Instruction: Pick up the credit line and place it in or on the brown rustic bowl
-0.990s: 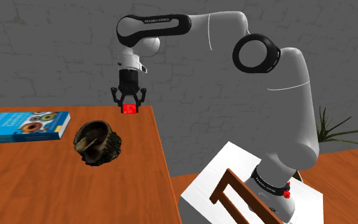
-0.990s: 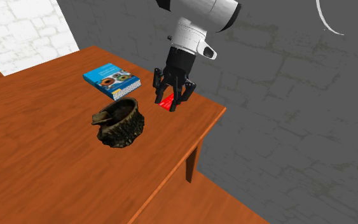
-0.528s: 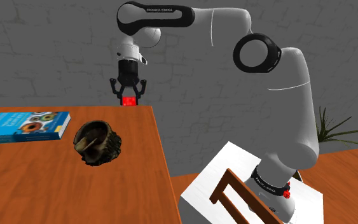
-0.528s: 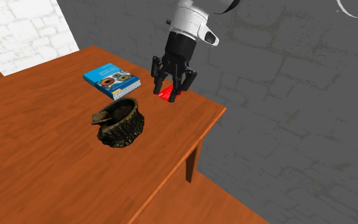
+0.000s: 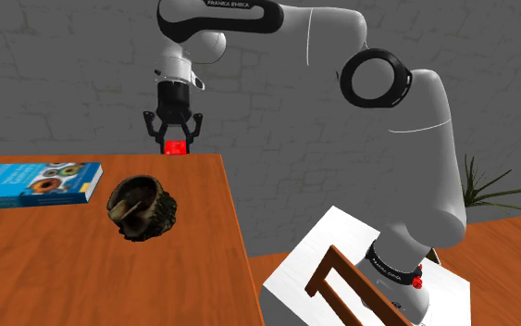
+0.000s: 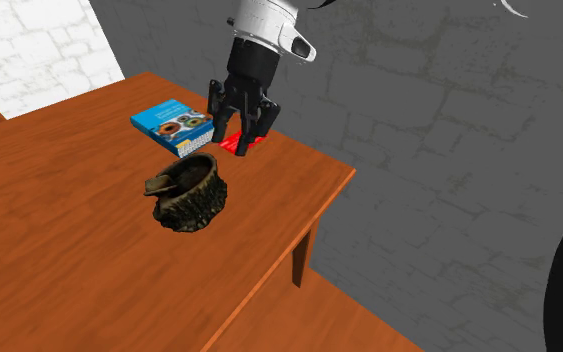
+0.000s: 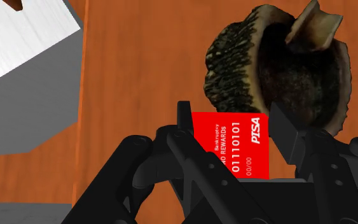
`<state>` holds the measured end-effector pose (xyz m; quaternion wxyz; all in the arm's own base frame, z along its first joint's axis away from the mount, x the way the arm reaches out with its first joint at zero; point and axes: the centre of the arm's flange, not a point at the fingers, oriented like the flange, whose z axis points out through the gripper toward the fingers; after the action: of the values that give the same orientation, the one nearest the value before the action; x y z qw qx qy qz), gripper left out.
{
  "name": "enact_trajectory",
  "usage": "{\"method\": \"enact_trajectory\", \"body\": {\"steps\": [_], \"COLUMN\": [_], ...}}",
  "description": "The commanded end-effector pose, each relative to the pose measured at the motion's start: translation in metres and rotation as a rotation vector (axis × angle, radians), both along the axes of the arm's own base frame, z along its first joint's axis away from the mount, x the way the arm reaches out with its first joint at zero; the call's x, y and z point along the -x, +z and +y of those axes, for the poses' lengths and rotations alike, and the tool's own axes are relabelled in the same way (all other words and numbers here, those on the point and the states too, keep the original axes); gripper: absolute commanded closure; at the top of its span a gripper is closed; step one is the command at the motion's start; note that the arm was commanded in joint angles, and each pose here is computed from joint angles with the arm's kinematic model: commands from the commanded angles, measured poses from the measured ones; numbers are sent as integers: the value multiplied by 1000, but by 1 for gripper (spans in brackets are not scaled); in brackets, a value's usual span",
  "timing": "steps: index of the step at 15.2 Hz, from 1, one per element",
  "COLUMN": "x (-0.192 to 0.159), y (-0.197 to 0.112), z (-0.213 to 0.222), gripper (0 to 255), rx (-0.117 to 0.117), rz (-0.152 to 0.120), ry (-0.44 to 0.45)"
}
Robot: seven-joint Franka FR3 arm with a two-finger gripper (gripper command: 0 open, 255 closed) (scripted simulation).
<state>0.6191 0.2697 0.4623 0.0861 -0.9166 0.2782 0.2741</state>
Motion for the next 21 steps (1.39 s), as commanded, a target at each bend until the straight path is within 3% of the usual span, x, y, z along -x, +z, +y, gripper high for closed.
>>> {"method": "enact_trajectory", "body": {"steps": [1,8,21], "x": [9,37,39], "y": [4,9,-54], "z": [27,115,119], "gripper": [255,255,255], "rx": [0,0,0], "rz": [0,0,0], "ry": [-1,-1,-1]}}
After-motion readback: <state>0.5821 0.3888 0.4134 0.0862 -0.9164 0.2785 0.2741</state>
